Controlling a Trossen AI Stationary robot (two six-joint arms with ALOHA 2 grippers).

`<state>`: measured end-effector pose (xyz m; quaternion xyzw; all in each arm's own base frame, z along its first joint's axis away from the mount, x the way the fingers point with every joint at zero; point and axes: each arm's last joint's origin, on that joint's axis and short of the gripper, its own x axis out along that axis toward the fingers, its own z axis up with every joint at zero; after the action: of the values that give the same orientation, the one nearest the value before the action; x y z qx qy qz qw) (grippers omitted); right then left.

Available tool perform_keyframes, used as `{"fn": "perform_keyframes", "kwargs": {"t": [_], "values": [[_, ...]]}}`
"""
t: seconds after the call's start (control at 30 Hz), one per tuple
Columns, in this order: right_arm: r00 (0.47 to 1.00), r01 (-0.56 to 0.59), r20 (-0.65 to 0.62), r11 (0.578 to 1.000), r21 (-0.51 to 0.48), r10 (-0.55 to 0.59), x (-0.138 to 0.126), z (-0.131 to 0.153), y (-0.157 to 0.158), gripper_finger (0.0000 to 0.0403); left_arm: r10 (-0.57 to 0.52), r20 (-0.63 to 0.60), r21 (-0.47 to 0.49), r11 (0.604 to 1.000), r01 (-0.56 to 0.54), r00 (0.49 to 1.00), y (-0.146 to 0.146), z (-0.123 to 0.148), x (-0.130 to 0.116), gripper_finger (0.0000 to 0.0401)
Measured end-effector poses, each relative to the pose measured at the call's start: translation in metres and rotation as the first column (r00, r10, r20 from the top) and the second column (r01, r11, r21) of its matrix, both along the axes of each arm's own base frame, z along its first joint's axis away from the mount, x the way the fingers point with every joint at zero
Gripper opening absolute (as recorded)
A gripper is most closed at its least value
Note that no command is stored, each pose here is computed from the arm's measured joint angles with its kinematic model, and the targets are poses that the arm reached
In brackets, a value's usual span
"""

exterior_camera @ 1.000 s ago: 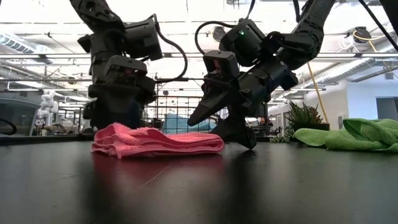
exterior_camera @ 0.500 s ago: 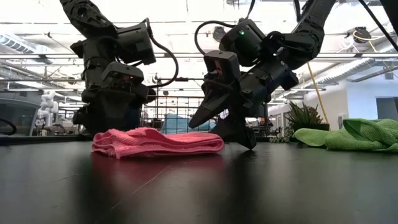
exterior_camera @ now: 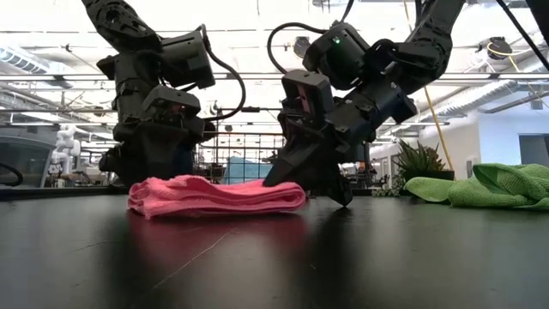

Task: Fold microfiber towels
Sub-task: Put the pink microfiber cloth into the wire basket

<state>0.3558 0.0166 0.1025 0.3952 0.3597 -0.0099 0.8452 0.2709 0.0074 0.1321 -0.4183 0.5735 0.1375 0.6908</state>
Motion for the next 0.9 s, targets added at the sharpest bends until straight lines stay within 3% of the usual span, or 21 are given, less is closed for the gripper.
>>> {"fn": "perform_keyframes", "kwargs": {"t": [0.07, 0.13, 0.37, 0.63, 0.9], "values": [[1.0, -0.004, 0.005, 1.0, -0.015, 0.004, 0.0, 0.0, 0.0, 0.0012, 0.006, 0.0, 0.003, 1.0, -0.006, 1.0, 0.0, 0.0, 0.0, 0.0197], [1.0, 0.001, 0.008, 1.0, -0.018, 0.0, 0.0, 0.0, 0.0, 0.0009, 0.014, -0.002, 0.011, 1.0, -0.014, 1.0, 0.0, -0.001, 0.0, 0.0168], [1.0, 0.008, 0.009, 1.0, -0.013, -0.008, 0.0, 0.001, -0.001, 0.0003, 0.014, 0.001, 0.046, 0.999, -0.014, 1.0, 0.0, -0.001, 0.0, 0.0014], [0.997, -0.013, 0.072, 0.999, -0.042, 0.016, 0.014, 0.017, -0.001, 0.0001, 0.006, 0.056, 0.056, 0.998, -0.009, 0.998, 0.001, 0.005, 0.01, 0.0006], [0.99, -0.129, 0.033, 0.982, -0.141, 0.135, 0.036, 0.06, 0.001, 0.0001, -0.057, 0.169, 0.134, 0.99, 0.035, 0.984, 0.007, 0.042, 0.036, 0.0003]]}}
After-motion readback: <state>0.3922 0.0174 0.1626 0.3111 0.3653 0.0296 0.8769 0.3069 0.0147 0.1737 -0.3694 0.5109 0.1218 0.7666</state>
